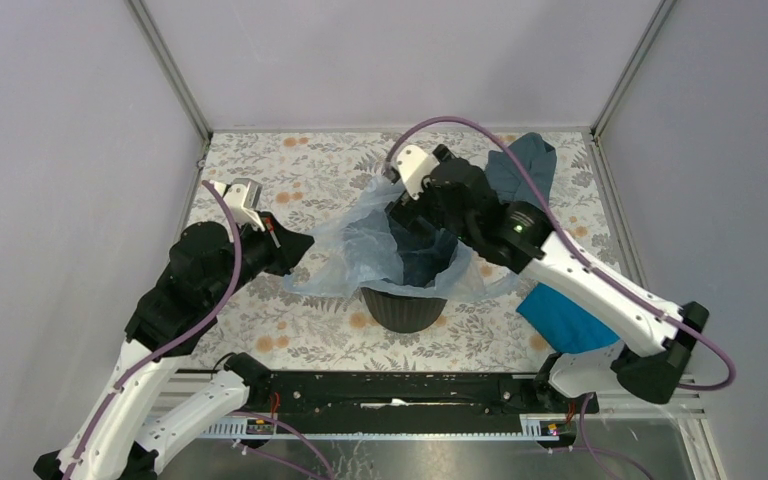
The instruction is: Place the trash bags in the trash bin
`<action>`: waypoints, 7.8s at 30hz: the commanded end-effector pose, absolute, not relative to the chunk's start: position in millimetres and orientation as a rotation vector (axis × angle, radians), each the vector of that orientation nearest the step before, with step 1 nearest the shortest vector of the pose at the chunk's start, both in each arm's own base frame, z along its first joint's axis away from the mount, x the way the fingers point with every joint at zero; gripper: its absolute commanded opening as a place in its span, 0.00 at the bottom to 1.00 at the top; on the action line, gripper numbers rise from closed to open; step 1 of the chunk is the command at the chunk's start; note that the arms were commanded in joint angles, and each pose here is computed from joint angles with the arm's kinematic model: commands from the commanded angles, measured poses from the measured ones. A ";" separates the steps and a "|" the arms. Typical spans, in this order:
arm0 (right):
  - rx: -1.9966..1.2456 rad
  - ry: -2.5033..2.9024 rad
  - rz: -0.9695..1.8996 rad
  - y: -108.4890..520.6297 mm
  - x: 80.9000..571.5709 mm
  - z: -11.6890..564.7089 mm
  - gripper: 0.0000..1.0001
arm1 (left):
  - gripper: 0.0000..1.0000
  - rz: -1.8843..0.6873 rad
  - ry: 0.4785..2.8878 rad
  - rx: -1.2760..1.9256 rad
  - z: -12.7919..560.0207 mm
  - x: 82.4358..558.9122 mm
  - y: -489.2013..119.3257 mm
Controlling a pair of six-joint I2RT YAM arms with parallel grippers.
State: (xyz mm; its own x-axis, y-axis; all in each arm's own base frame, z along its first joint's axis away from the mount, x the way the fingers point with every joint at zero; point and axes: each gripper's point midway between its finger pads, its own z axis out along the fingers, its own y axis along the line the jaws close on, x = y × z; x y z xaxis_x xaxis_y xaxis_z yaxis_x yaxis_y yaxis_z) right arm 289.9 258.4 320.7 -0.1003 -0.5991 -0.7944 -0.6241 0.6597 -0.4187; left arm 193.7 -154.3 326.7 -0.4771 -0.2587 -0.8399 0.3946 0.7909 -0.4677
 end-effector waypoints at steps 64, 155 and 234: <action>-0.384 2.082 0.448 217.9 335.8 315.8 0.00 | 0.00 -0.507 1.850 -0.033 360.4 308.9 -166.8; 0.007 2.087 0.367 144.4 283.6 229.6 0.00 | 0.00 -0.599 2.140 -0.228 208.4 260.7 -159.7; -0.764 1.423 0.803 213.9 203.4 261.0 0.67 | 0.00 -0.872 2.519 -0.265 122.2 169.6 -179.3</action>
State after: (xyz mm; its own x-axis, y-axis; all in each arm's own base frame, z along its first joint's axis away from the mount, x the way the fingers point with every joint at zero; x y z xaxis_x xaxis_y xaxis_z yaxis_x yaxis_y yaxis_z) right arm 197.7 202.0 242.5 -0.1451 0.0176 -0.9893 -0.7989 0.5878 0.1276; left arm 160.9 -176.8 120.1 -0.8958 -0.2848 -0.3412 -0.0215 0.7945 -0.6069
